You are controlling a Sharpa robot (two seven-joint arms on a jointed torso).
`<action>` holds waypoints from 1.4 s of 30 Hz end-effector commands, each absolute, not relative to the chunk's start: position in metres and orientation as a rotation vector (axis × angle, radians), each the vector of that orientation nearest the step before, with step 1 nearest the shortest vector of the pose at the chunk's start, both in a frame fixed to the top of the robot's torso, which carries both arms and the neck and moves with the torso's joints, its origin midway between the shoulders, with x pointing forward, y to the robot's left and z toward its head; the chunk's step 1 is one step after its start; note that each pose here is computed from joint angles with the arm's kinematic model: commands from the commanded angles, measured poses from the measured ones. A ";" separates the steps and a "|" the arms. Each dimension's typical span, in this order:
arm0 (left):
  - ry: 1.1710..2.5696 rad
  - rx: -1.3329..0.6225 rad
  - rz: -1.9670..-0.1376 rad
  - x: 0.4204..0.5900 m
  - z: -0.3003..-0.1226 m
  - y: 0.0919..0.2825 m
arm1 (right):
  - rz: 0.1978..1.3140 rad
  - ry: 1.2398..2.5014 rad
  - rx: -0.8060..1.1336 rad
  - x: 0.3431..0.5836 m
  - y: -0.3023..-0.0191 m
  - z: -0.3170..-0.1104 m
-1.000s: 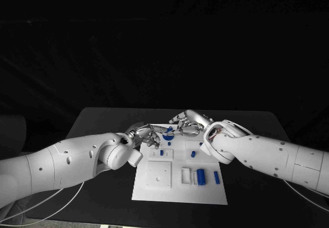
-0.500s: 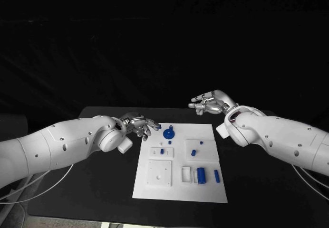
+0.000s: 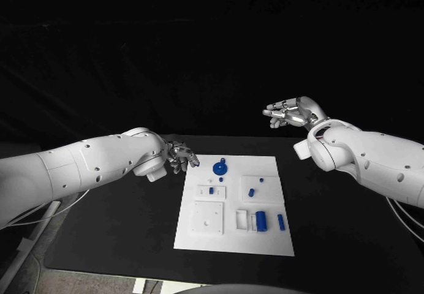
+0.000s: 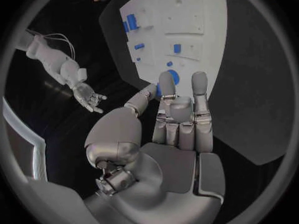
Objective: Assemble the parts on the task board
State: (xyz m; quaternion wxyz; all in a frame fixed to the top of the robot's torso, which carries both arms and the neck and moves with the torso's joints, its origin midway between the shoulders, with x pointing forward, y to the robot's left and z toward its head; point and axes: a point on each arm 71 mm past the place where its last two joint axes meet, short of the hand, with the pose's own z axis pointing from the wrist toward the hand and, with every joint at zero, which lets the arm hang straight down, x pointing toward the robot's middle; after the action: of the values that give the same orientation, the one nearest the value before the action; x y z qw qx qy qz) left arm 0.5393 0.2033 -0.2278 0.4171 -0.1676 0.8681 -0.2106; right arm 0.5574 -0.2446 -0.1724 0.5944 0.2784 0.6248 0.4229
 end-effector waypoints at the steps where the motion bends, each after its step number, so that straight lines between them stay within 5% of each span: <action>1: 2.181 -0.301 -0.336 0.544 -0.227 0.204 | 1.025 1.448 0.649 0.558 -0.244 -0.170; 10: 2.118 -0.300 -0.293 0.543 -0.242 0.194 | 1.013 1.434 0.649 0.563 -0.249 -0.165; 25: 2.085 -0.322 -0.333 0.521 -0.296 0.175 | 1.013 1.441 0.647 0.565 -0.247 -0.164; 42: 2.107 -0.261 -0.343 0.513 -0.316 0.157 | 1.021 1.453 0.640 0.565 -0.243 -0.164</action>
State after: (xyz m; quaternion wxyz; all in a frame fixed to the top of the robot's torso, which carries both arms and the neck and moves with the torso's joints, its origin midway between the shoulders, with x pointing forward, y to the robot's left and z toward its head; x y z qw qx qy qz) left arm 0.5126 0.1599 -0.3169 0.4663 -0.1184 0.8664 -0.1340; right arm 0.5654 -0.2456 -0.1641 0.5923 0.2815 0.6194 0.4316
